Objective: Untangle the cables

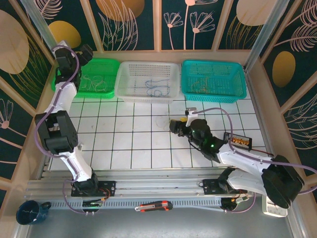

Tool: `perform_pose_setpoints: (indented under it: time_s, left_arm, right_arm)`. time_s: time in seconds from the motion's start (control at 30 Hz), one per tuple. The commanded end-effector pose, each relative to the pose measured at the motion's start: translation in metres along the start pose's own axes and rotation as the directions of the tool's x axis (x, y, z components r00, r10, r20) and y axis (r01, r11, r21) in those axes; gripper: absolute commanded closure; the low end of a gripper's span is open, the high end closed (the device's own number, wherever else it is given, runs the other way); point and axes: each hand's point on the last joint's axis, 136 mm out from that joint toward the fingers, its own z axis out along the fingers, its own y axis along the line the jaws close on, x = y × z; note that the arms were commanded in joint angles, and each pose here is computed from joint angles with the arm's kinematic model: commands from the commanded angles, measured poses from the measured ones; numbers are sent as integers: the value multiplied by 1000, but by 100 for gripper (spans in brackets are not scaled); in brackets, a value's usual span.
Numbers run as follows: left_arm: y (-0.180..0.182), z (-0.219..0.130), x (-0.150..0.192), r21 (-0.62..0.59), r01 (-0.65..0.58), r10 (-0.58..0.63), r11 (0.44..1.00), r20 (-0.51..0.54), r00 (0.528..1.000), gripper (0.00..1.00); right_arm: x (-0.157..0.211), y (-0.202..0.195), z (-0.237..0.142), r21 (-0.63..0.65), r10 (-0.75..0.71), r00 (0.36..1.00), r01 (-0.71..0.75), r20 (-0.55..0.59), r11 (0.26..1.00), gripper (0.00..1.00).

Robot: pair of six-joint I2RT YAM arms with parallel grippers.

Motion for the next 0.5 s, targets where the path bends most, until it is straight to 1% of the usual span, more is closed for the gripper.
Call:
perform_pose_setpoints:
  time_s: [0.0, 0.07, 0.1, 0.2, 0.23, 0.3, 0.37, 0.47]
  left_arm:
    - [-36, -24, -5, 141, 80, -73, 987, -52, 996, 1]
    - [-47, -35, 9, 186, 110, -93, 976, -98, 991, 1]
    - [-57, -44, 12, 212, 111, -88, 971, -112, 990, 1]
    - [-80, -67, 41, 260, 100, -53, 961, -180, 982, 1]
    - [-87, -76, 53, 275, 101, -44, 956, -207, 977, 1]
    - [-99, -95, 77, 308, 120, -41, 944, -251, 967, 1]
    - [-106, -115, 106, 336, 173, -69, 926, -299, 952, 1]
    - [-113, -143, 139, 367, 222, -92, 903, -341, 936, 1]
  right_arm:
    - [-2, -2, 10, 2, 38, 999, -38, -33, 999, 39]
    - [3, -7, 18, 8, 51, 997, -50, -62, 999, 40]
    - [6, -9, 21, 8, 55, 995, -55, -78, 998, 40]
    - [11, -18, 33, 32, 53, 993, -49, -108, 998, 41]
    - [12, -22, 36, 45, 49, 992, -44, -116, 998, 42]
    - [17, -22, 43, 23, 51, 988, -48, -147, 999, 42]
    - [18, -25, 50, 17, 58, 984, -56, -169, 998, 43]
    - [20, -23, 61, 4, 57, 980, -57, -190, 998, 44]
